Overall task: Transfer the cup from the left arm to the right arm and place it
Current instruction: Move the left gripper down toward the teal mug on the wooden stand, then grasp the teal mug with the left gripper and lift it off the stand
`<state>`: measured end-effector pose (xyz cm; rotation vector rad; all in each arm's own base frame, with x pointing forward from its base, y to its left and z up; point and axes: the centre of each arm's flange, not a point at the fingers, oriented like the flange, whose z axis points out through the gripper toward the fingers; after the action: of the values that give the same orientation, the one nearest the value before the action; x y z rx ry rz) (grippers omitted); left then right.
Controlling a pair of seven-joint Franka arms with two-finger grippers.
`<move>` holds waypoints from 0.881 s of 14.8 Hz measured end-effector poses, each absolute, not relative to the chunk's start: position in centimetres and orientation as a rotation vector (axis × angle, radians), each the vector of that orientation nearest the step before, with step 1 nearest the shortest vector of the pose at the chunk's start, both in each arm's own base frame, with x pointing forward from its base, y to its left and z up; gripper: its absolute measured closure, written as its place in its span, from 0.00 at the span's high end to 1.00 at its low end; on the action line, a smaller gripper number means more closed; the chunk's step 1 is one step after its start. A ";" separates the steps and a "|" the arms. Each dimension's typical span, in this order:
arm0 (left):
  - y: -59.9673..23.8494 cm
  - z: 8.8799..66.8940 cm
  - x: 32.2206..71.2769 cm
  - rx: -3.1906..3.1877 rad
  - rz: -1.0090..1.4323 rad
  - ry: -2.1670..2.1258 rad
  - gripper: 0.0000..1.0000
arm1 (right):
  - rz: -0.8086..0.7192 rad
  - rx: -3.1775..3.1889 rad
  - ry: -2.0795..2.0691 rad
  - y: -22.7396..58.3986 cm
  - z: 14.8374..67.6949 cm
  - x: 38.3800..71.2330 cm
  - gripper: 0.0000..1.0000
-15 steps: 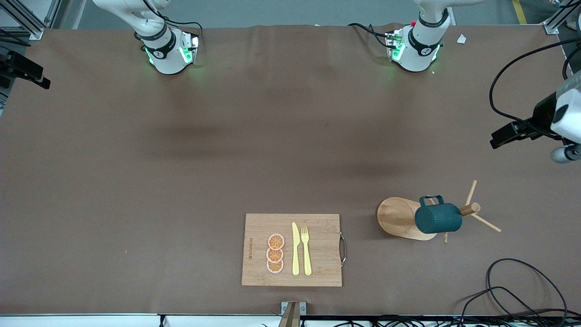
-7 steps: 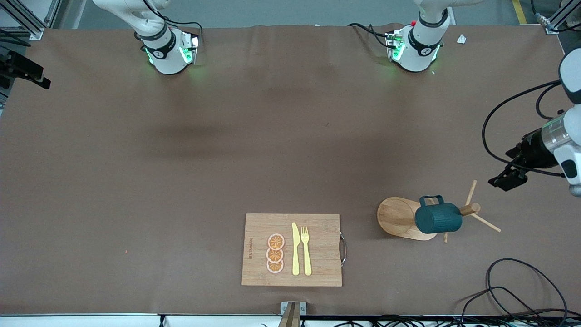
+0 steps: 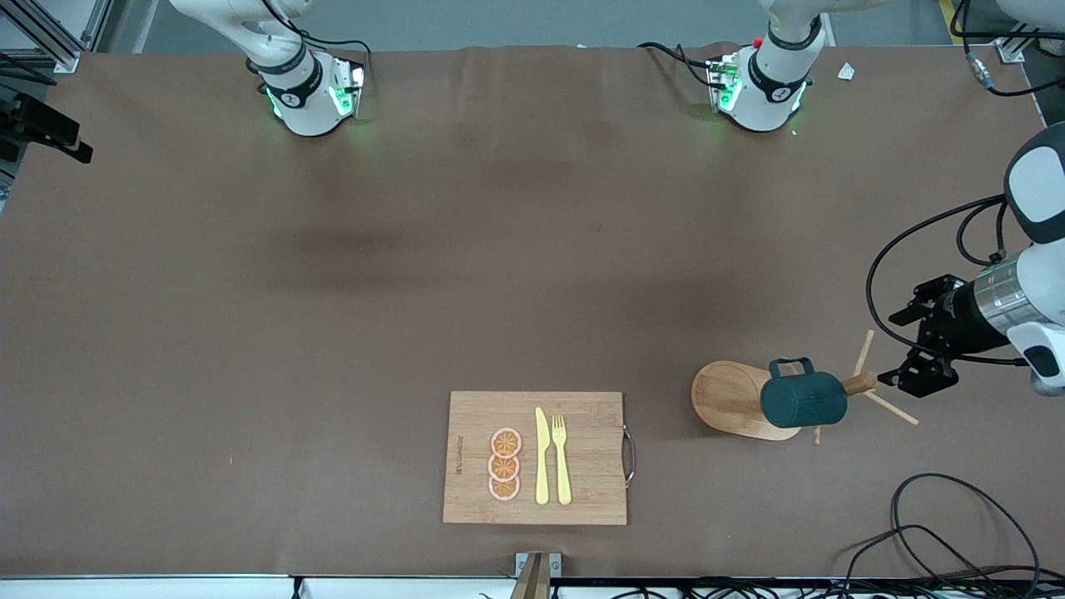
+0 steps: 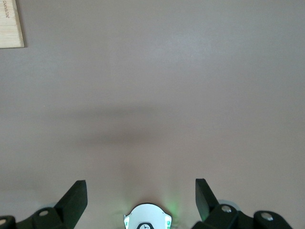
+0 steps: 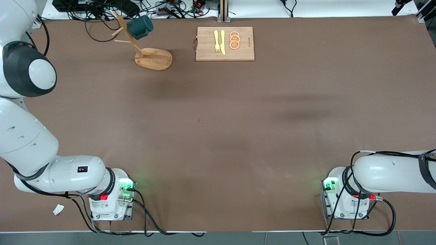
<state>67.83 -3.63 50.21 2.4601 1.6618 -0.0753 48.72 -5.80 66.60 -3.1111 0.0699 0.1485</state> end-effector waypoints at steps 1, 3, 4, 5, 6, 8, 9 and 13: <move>-3.8 49.8 68.1 2.417 -0.090 1.691 1.00 | 0.148 -3.111 0.070 -5.8 66.6 48.7 1.00; -4.0 48.6 68.8 2.347 -0.124 1.733 1.00 | 0.149 -3.111 0.070 -5.8 66.6 48.7 1.00; -4.1 47.8 69.1 2.313 -0.140 1.750 1.00 | 0.149 -3.111 0.070 -5.8 66.6 48.7 1.00; -4.2 47.0 69.5 2.285 -0.156 1.764 1.00 | 0.149 -3.111 0.070 -5.8 66.6 48.7 1.00; -4.3 46.2 69.8 2.265 -0.169 1.774 1.00 | 0.149 -3.111 0.070 -5.8 66.6 48.7 1.00; -4.6 44.7 70.4 2.241 -0.180 1.781 1.00 | 0.149 -3.111 0.070 -5.8 66.6 48.7 1.00; -4.7 44.1 70.6 2.236 -0.178 1.785 1.00 | 0.149 -3.111 0.070 -5.8 66.6 48.7 1.00; -4.8 42.1 71.2 2.206 -0.205 1.802 1.00 | 0.149 -3.111 0.070 -5.8 66.6 48.7 1.00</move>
<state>71.22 -4.80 42.07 2.2062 1.8023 -0.2045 48.72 -5.79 66.59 -3.1111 0.0696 0.1487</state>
